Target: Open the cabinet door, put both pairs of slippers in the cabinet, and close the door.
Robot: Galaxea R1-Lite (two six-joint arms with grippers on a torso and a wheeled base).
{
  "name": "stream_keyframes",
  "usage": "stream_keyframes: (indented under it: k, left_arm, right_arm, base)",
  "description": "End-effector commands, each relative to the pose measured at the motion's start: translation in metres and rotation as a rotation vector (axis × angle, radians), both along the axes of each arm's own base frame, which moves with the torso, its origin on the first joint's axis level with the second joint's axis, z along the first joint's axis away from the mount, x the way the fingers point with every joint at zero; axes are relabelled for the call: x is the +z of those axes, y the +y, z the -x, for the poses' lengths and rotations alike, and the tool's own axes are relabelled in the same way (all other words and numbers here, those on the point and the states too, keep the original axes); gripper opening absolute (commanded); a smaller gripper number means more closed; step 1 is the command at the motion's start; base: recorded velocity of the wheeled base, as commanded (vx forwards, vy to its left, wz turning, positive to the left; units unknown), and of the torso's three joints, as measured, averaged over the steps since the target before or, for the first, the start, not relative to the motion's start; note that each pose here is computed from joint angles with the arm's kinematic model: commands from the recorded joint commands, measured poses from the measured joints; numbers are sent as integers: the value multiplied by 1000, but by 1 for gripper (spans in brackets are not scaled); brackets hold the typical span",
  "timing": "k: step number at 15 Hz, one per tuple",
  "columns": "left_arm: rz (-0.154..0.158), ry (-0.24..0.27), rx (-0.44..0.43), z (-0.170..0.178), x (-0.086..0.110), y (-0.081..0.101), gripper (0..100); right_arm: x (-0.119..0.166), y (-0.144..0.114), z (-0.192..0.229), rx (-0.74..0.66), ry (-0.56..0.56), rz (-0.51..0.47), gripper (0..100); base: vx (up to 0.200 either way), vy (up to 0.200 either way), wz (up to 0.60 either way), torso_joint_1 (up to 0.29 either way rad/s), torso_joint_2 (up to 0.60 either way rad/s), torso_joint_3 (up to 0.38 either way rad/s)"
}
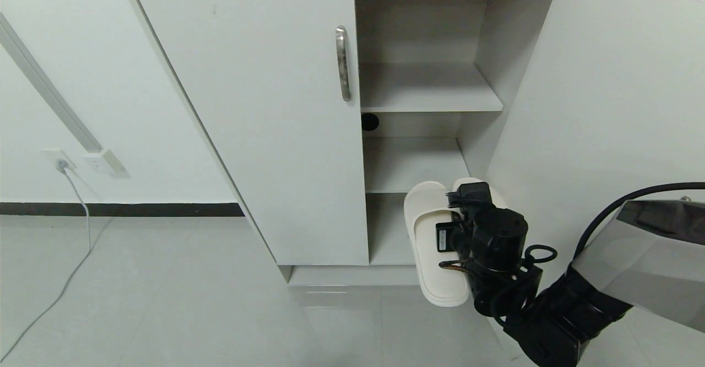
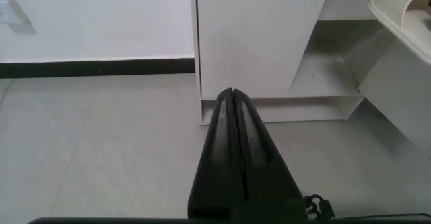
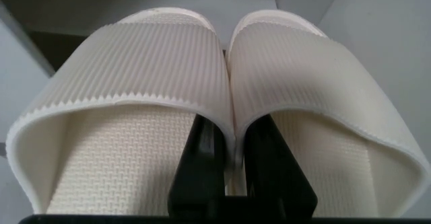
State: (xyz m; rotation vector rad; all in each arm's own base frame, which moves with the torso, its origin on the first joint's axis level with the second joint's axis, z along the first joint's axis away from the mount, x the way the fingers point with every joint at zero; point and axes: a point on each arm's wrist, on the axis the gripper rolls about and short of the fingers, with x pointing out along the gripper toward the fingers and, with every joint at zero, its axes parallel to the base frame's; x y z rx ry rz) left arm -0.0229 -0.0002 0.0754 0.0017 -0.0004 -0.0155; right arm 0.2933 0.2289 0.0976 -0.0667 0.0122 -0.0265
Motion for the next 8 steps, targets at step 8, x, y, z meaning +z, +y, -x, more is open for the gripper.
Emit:
stream_keyframes:
  k: [8]
  left_arm:
    - [3,2,0,0,0,0,0]
  right_arm:
    - [0,-6,-4,-19,1,1,0]
  base:
    - [0,0,0,0,0,0]
